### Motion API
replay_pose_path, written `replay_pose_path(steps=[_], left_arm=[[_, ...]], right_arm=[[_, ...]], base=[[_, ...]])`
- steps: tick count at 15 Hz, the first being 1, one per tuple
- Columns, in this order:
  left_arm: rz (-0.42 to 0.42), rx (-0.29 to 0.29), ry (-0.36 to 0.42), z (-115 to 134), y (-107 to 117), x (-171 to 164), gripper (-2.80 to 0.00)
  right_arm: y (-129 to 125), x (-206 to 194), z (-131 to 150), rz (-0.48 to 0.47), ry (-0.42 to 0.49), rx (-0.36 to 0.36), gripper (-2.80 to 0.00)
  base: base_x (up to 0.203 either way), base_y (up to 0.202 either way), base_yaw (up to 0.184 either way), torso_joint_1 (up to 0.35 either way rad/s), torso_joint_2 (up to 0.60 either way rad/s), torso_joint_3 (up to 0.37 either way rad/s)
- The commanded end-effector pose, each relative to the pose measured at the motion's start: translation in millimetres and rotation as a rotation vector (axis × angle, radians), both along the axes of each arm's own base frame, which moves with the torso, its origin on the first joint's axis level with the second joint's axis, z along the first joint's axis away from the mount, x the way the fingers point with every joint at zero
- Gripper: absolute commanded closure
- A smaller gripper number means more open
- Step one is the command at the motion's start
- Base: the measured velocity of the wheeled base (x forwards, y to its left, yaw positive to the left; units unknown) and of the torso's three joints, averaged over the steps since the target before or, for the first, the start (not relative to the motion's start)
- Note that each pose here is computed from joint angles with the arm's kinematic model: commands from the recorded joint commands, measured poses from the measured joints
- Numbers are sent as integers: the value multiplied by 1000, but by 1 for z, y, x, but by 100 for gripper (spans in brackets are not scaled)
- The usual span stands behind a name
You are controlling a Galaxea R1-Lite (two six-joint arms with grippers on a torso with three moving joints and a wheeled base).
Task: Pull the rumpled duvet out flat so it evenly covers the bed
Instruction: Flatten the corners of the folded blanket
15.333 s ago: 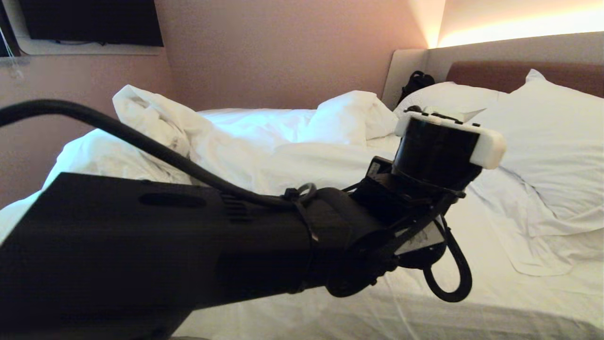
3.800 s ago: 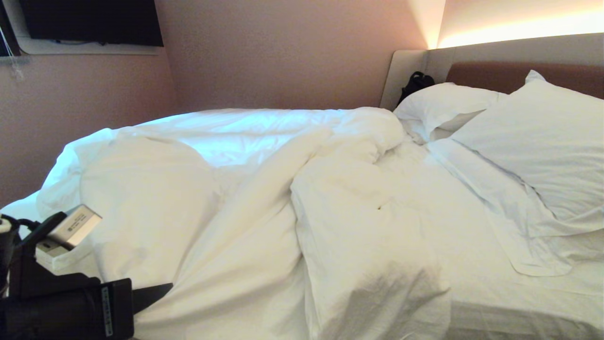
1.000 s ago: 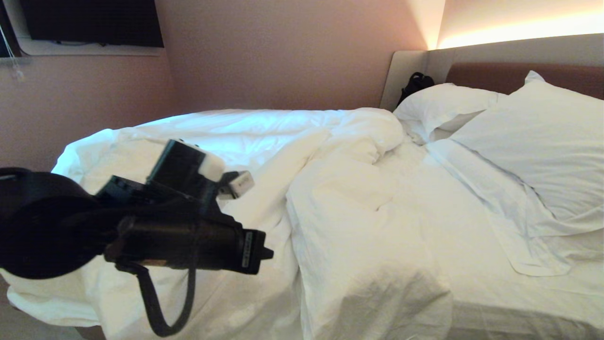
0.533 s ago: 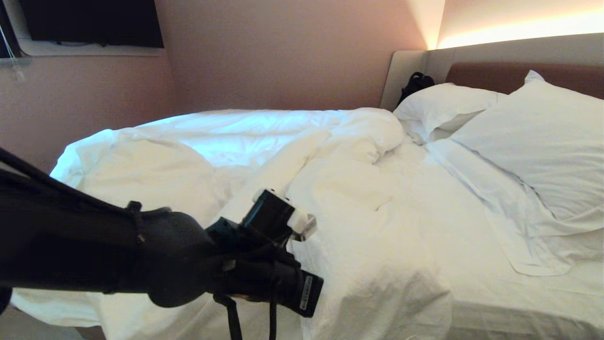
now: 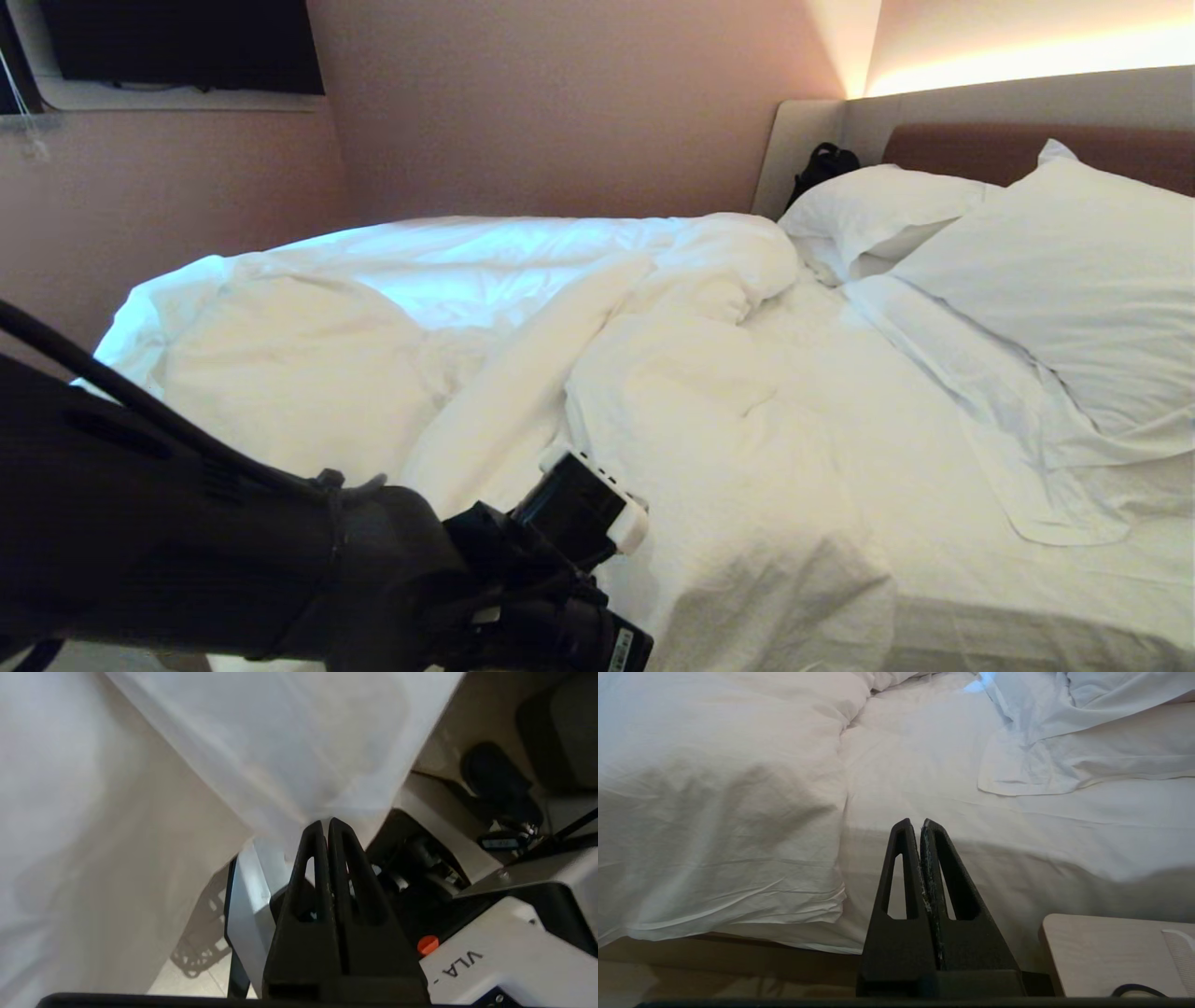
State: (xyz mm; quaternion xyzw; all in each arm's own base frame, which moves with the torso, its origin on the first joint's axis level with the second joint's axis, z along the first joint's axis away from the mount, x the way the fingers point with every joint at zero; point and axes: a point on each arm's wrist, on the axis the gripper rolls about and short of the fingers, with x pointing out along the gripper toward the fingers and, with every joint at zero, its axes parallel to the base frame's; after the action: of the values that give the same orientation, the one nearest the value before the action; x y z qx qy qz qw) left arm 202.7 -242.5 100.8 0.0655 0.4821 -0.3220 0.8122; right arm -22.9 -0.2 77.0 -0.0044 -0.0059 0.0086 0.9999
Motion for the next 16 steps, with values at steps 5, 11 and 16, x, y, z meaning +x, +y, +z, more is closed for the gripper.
replay_pose_path(steps=[5,11,16], left_arm=[[7,49,10,-7,14,-16,0],[47,49,-78,-33,3,-5,0],[64,-25,-125,-26,-2,-5,-280]], right_arm=[[0,0,0,1,0,0,0],[0,0,0,1,-1,0,0],[0,0,0,1,-1,0,0]], base=[[0,0,0,0,0,0],[0,0,0,0,0,0],[0,0,0,0,0,0]])
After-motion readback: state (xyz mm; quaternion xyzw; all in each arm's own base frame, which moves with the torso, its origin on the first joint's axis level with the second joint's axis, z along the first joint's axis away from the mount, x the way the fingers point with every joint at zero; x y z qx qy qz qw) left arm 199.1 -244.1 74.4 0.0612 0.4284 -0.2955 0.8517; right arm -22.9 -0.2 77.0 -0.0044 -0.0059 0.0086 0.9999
